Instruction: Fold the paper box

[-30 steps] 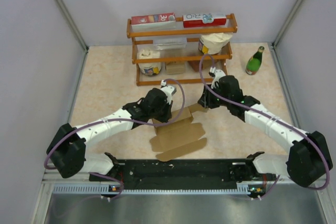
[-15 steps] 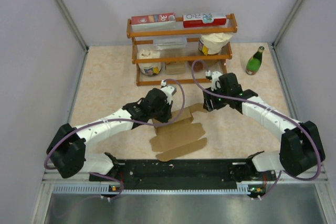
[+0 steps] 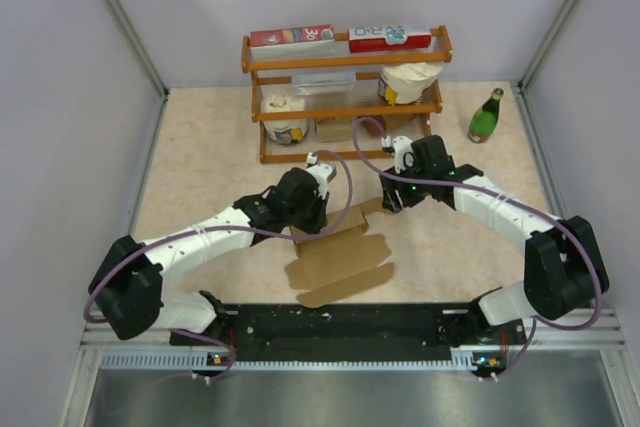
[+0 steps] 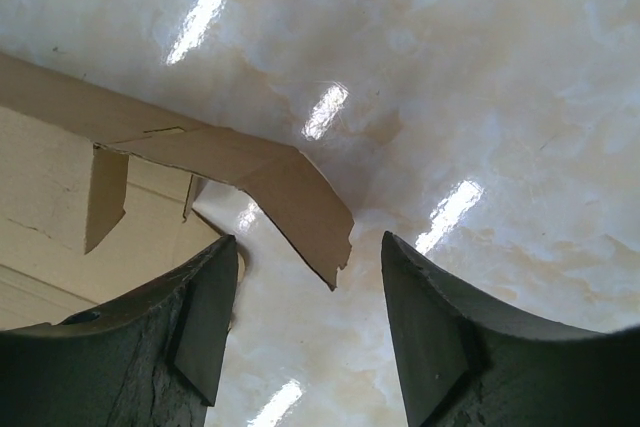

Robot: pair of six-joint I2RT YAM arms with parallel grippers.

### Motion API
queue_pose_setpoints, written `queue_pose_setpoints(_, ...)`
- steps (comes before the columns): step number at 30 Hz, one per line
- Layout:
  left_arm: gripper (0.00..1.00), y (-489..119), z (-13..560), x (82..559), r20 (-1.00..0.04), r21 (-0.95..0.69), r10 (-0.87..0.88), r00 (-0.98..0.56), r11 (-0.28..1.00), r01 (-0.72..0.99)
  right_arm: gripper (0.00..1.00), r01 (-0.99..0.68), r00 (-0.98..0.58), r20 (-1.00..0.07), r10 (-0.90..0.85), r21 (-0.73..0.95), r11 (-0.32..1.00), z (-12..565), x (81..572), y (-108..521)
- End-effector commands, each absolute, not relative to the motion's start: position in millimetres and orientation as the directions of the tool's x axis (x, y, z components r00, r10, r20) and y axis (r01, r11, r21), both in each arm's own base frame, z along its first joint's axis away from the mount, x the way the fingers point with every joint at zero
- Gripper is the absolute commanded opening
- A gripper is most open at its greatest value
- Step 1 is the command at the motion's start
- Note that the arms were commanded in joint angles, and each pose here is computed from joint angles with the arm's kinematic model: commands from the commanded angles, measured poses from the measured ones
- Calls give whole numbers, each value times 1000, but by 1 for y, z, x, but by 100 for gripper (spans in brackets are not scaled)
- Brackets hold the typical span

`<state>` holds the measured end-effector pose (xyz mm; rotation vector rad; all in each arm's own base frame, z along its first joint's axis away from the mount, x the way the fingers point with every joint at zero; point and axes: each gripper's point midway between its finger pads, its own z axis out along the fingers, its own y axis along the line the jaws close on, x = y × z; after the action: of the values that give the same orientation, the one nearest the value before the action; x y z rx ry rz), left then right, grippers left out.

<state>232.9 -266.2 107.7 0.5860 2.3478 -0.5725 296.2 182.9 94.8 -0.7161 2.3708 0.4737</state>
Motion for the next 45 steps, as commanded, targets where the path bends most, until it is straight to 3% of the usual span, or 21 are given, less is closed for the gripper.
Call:
queue_pose_setpoints(1,6,-264,121,234,-686,-236,252,-683,811,536,57,-610,-646,-670,-366,164,776,105,310,189)
queue_pose_setpoints(11,6,-264,117,234,-678,-233,257,-689,814,533,29,-591,-687,-645,-333,230,773,99,300,194)
queue_pose_setpoints(22,6,-262,114,233,-674,-237,253,-693,816,528,4,-568,-709,-656,-259,312,762,116,283,200)
queue_pose_setpoints(32,6,-262,112,231,-675,-240,249,-694,815,527,0,-558,-748,-626,-221,412,721,123,268,211)
queue_pose_setpoints(45,5,-262,109,230,-671,-247,247,-699,815,524,2,-557,-787,-567,-242,485,674,110,242,220)
